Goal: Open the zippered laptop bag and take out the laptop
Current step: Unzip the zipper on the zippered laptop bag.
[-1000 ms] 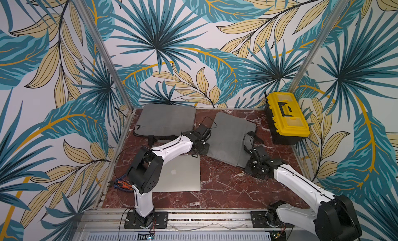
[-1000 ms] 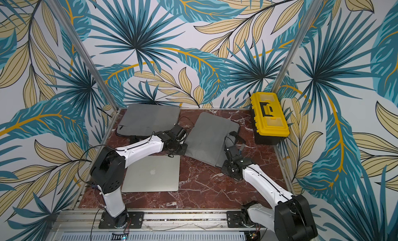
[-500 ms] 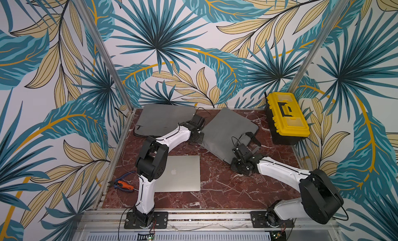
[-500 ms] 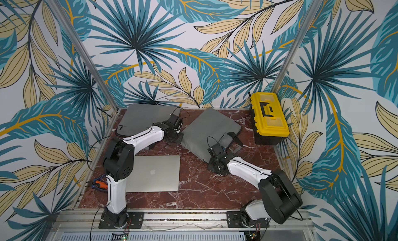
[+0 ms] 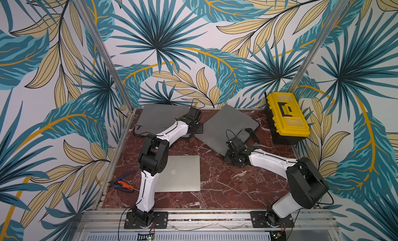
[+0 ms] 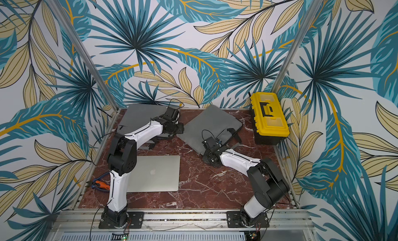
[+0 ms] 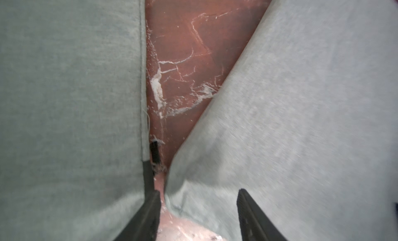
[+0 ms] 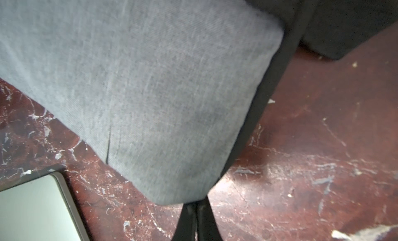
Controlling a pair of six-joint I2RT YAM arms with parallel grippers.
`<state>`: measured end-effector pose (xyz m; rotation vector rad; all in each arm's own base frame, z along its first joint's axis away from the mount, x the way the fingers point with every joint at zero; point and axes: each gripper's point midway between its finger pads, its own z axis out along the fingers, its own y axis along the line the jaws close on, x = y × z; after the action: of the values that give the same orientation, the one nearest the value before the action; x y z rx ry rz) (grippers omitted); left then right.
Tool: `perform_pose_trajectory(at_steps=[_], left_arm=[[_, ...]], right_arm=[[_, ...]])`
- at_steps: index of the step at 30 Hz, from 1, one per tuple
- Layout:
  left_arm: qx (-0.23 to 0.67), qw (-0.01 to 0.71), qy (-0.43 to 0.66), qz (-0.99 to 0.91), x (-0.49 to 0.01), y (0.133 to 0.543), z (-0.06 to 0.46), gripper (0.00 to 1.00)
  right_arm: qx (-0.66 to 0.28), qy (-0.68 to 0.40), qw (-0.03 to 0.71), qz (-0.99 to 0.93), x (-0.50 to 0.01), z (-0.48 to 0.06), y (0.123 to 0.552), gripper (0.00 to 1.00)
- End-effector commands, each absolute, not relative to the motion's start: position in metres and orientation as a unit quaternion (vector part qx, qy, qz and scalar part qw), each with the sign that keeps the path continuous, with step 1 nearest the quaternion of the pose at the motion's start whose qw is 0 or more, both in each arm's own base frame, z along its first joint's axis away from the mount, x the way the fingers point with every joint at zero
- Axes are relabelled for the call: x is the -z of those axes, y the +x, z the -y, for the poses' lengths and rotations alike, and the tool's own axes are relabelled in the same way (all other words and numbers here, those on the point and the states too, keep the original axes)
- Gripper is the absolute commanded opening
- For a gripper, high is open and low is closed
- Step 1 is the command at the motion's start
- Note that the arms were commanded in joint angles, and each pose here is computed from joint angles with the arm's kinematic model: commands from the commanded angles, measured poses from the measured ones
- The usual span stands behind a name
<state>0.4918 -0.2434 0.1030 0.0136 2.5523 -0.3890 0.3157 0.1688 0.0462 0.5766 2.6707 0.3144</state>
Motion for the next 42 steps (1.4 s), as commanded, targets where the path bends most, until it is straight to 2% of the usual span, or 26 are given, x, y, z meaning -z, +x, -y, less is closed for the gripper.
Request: perform_pose_trajectory(at_steps=[1, 9, 13, 21, 28, 37, 42], left_arm=[[0.188, 0.279, -0.056, -0.94, -0.136, 0.463, 0.251, 0.61], [0.281, 0.215, -0.111, -0.929, -0.116, 0.385, 0.299, 0.62], [0.291, 0.188, -0.118, -0.931, -0.1, 0.364, 0.319, 0.62], [0.333, 0.187, -0.149, -0.912, -0.087, 0.358, 0.35, 0.67], [0.355, 0.171, -0.156, -0.906, -0.078, 0.362, 0.369, 0.67], [0.366, 0.155, -0.155, -0.904, -0.073, 0.36, 0.379, 0.51], [0.371, 0.144, -0.15, -0.905, -0.07, 0.355, 0.385, 0.47]], right_arm=[[-0.113, 0.21, 0.217, -0.947, -0.054, -0.169, 0.324, 0.0], [-0.133, 0.201, 0.219, -0.946, -0.056, -0.174, 0.324, 0.0], [-0.134, 0.199, 0.219, -0.946, -0.056, -0.174, 0.323, 0.0], [-0.14, 0.197, 0.21, -0.947, -0.051, -0.175, 0.317, 0.0], [-0.163, 0.191, 0.205, -0.946, -0.054, -0.184, 0.318, 0.0], [-0.193, 0.185, 0.204, -0.942, -0.058, -0.193, 0.317, 0.0], [-0.216, 0.183, 0.212, -0.935, -0.061, -0.202, 0.325, 0.0]])
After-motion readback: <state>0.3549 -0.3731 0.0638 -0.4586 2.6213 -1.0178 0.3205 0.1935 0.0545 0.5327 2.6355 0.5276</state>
